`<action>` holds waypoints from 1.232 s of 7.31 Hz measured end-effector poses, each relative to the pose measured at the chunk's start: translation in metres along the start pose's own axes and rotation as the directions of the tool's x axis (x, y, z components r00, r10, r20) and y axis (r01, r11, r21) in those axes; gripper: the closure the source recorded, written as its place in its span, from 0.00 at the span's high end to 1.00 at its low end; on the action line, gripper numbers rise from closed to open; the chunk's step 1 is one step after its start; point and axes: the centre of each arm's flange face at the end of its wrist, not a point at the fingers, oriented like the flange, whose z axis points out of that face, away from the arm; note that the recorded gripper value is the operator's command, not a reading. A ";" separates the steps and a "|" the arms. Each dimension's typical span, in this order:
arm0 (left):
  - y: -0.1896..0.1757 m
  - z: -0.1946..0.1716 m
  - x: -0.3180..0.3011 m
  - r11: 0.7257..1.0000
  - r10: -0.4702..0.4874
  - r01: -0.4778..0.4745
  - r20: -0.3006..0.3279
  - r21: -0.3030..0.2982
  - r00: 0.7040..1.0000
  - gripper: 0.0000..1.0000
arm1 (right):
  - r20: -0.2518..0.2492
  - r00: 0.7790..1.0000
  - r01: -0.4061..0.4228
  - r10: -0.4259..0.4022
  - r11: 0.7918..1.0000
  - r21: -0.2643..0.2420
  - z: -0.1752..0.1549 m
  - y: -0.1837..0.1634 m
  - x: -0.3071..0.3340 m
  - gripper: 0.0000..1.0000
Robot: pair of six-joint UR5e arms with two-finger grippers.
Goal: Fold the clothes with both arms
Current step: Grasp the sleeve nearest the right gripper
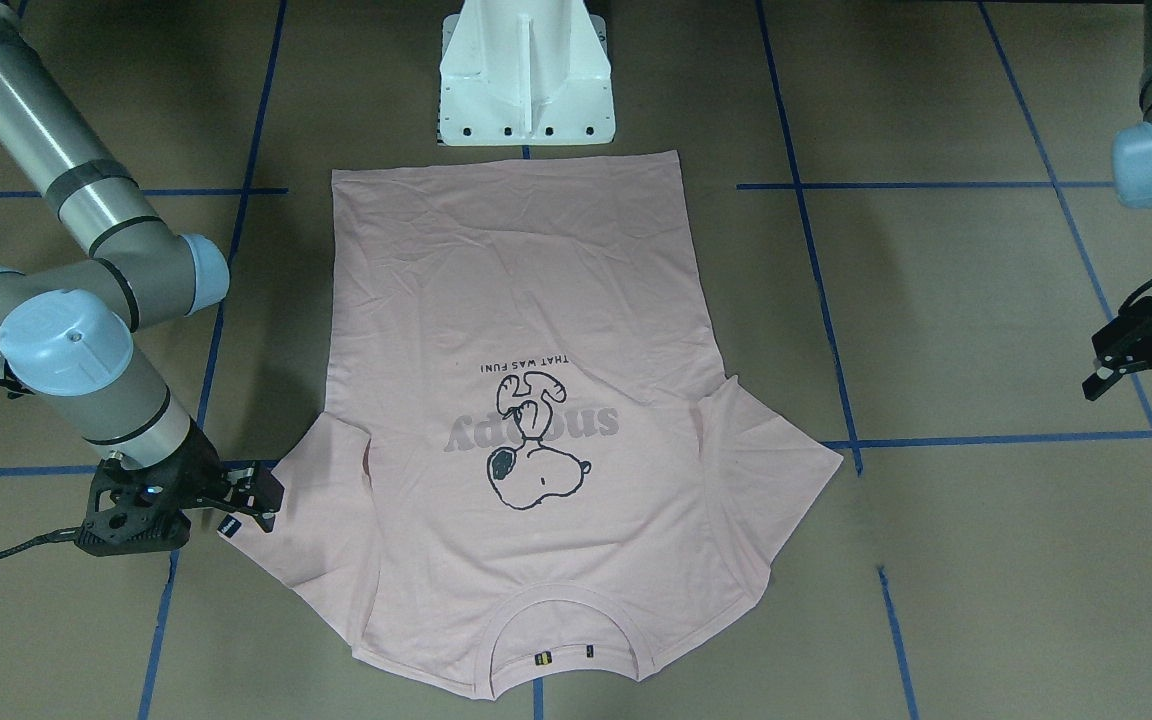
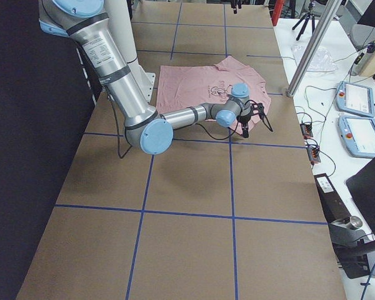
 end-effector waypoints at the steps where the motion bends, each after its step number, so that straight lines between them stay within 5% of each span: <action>1: 0.001 0.000 0.000 1.000 0.001 -0.001 -0.001 0.000 1.000 1.00 | -0.004 1.000 0.000 0.000 1.000 -0.003 0.003 0.001 0.001 0.96; 3: 0.001 -0.001 0.000 1.000 -0.001 0.001 -0.001 0.000 1.000 1.00 | -0.009 1.000 0.009 -0.009 1.000 -0.010 0.006 0.005 0.003 0.88; 6: 0.002 -0.001 0.000 1.000 -0.001 0.001 -0.003 0.000 1.000 1.00 | -0.012 1.000 0.026 -0.026 0.999 -0.019 0.011 0.010 0.003 0.21; 8: 0.001 -0.002 0.001 1.000 -0.002 0.002 -0.003 0.003 1.000 1.00 | -0.009 0.999 0.044 -0.044 0.999 -0.018 0.010 0.010 0.002 0.00; 9: 0.000 -0.003 0.001 1.000 -0.003 0.003 -0.002 0.005 1.000 0.99 | -0.004 0.999 0.047 -0.047 0.999 -0.017 0.009 0.010 0.001 0.00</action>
